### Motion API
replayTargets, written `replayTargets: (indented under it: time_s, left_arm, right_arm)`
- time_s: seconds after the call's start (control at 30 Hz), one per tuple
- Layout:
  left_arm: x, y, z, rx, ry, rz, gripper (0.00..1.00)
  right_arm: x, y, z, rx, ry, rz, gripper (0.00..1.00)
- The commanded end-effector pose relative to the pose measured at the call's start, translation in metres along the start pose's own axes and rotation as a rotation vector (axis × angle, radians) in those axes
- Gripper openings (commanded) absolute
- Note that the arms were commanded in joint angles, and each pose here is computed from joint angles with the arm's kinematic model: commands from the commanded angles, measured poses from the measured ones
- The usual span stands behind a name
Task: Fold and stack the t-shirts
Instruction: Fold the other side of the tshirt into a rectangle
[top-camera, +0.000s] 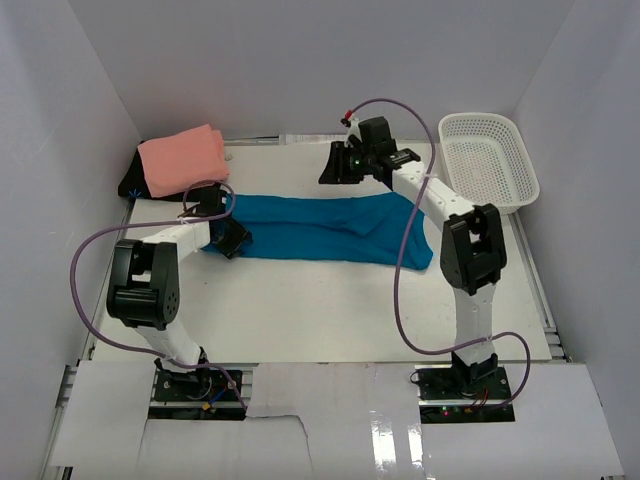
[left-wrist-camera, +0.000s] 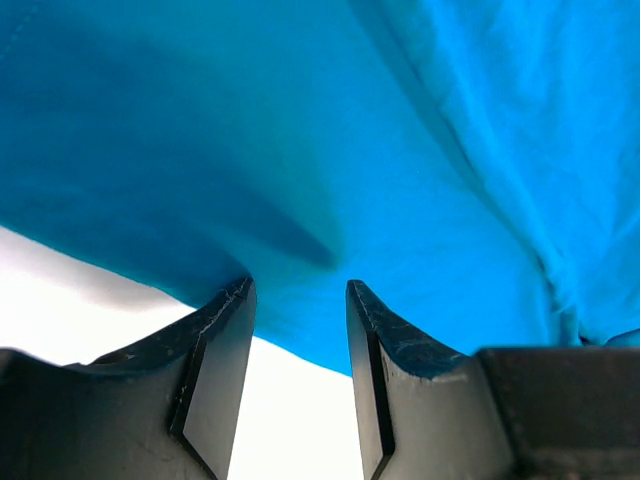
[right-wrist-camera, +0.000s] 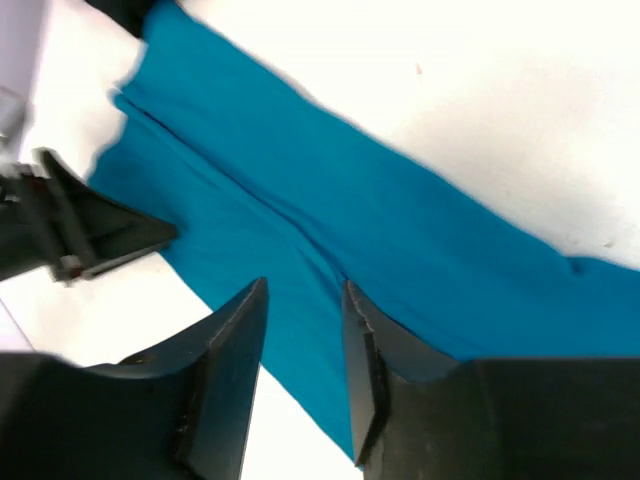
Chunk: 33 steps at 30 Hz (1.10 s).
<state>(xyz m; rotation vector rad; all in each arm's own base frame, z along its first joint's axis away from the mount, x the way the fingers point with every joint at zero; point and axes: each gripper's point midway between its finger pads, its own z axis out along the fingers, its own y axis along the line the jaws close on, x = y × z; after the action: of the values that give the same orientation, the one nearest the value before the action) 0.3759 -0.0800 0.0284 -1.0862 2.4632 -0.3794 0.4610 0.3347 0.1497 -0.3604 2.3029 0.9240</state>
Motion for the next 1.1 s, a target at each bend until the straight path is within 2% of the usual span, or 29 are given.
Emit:
replayTargets:
  time_s: [0.0, 0.1, 0.17, 0.23, 0.27, 0.3, 0.37, 0.47, 0.6, 0.83, 1.07]
  left_arm:
    - [0.015, 0.034, -0.009, -0.085, 0.025, 0.028, 0.53]
    - [0.020, 0.039, -0.015, -0.080, 0.025, 0.036, 0.53]
    - [0.017, 0.037, -0.018, -0.070, 0.015, 0.045, 0.53]
    - [0.014, 0.033, -0.026, -0.066, 0.006, 0.067, 0.52]
    - [0.006, 0.029, -0.035, -0.079, -0.022, 0.079, 0.52]
    - [0.003, 0.026, -0.040, -0.086, -0.039, 0.098, 0.52]
    - [-0.011, 0.014, -0.055, -0.078, -0.091, 0.114, 0.52]
    - [-0.024, 0.008, -0.079, -0.077, -0.144, 0.140, 0.52]
    - [-0.045, -0.024, -0.110, -0.023, -0.232, 0.199, 0.53]
    - [-0.019, -0.062, -0.102, 0.006, -0.202, 0.313, 0.54]
    - [0.013, -0.087, -0.062, -0.029, -0.122, 0.451, 0.54]
  right_arm:
    - [-0.022, 0.020, -0.046, 0.007, -0.040, -0.117, 0.46]
    - [-0.007, 0.012, -0.064, 0.088, 0.024, -0.138, 0.48]
    - [0.028, -0.008, -0.070, 0.177, 0.123, -0.133, 0.49]
    - [0.049, -0.019, -0.081, 0.267, 0.165, -0.147, 0.50]
    - [0.065, -0.027, -0.087, 0.326, 0.193, -0.172, 0.51]
    - [0.075, -0.030, -0.089, 0.350, 0.212, -0.182, 0.59]
    - [0.100, -0.044, -0.096, 0.431, 0.258, -0.193, 0.60]
    - [0.117, -0.050, -0.103, 0.465, 0.258, -0.224, 0.65]
    - [0.128, -0.056, -0.101, 0.482, 0.270, -0.229, 0.66]
    - [0.129, -0.068, -0.090, 0.531, 0.248, -0.225, 0.64]
    - [0.130, -0.083, -0.075, 0.589, 0.264, -0.282, 0.55]
